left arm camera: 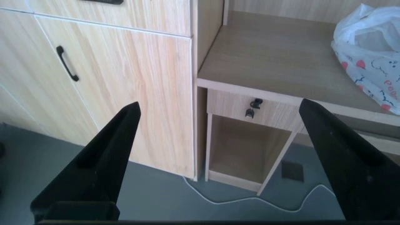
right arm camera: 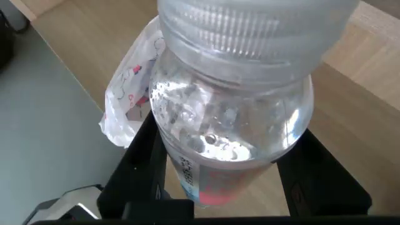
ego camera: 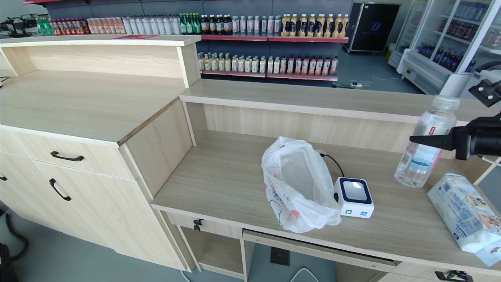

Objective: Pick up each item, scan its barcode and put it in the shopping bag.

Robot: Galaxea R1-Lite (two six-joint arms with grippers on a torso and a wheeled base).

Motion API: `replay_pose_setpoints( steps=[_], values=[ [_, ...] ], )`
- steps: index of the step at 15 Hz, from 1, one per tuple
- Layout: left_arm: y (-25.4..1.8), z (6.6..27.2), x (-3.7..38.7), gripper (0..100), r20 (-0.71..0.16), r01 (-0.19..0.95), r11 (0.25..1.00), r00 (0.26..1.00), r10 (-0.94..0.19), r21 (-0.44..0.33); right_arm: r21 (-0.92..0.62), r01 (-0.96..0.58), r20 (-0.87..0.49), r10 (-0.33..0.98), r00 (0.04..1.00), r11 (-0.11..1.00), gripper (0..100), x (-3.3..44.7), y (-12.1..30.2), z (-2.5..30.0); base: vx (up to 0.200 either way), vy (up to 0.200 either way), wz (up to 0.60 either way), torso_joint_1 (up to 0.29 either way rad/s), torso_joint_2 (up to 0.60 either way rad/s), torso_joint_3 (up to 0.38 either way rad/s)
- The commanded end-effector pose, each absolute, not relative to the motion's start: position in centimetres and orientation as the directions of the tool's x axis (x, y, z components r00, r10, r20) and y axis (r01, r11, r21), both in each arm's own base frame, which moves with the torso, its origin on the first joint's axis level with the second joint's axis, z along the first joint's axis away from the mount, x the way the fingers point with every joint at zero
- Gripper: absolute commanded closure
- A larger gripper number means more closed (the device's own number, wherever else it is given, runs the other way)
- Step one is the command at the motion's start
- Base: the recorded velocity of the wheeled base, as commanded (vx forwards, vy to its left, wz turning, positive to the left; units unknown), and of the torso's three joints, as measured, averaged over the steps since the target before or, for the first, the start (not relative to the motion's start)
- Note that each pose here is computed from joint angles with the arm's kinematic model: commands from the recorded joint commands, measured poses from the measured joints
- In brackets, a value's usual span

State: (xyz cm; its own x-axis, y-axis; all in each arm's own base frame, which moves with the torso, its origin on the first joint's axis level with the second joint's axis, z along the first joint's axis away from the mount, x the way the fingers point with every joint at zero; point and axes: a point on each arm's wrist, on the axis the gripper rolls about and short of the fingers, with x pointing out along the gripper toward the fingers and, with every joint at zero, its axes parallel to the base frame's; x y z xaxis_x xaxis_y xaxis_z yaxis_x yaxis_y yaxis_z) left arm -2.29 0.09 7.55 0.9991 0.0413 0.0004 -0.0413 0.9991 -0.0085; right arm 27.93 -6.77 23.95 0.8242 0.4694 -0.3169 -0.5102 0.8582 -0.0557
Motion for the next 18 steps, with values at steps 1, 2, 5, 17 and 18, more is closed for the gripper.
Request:
replay_pose_setpoints(
  steps=[1, 2, 5, 17, 18],
  values=[
    [0.1, 7.5, -2.3, 0, 0.0, -0.041, 0.999, 0.999, 0.041, -0.009, -0.027, -0.322, -0.284, 0.302, 0.91, 0.946, 100, 26.7, -7.5, 26.5, 0.0, 0.0, 0.0, 0.0, 0.0, 0.0],
    [0.1, 7.5, -2.3, 0, 0.0, -0.041, 0.999, 0.999, 0.041, -0.009, -0.039, -0.281, -0.273, 0.26, 0.926, 0.959, 100, 27.1, -7.7, 26.4, 0.0, 0.0, 0.0, 0.0, 0.0, 0.0],
    [0.1, 7.5, -2.3, 0, 0.0, -0.041, 0.999, 0.999, 0.041, -0.009, -0.123, -0.184, -0.189, 0.159, 0.969, 0.975, 100, 28.1, -8.0, 26.6, 0.0, 0.0, 0.0, 0.0, 0.0, 0.0],
    [0.1, 7.5, -2.3, 0, 0.0, -0.041, 0.999, 0.999, 0.041, -0.009, -0.118, -0.194, -0.095, 0.184, 0.978, 0.974, 100, 29.7, -4.5, 26.1, 0.0, 0.0, 0.2, 0.0, 0.0, 0.0],
    [0.1, 7.5, -2.3, 0, 0.0, -0.041, 0.999, 0.999, 0.041, -0.009, -0.12, -0.198, -0.08, 0.19, 0.979, 0.973, 100, 30.3, -3.6, 26.0, 0.0, 0.0, 0.6, 0.002, 0.0, 0.007]
  ],
)
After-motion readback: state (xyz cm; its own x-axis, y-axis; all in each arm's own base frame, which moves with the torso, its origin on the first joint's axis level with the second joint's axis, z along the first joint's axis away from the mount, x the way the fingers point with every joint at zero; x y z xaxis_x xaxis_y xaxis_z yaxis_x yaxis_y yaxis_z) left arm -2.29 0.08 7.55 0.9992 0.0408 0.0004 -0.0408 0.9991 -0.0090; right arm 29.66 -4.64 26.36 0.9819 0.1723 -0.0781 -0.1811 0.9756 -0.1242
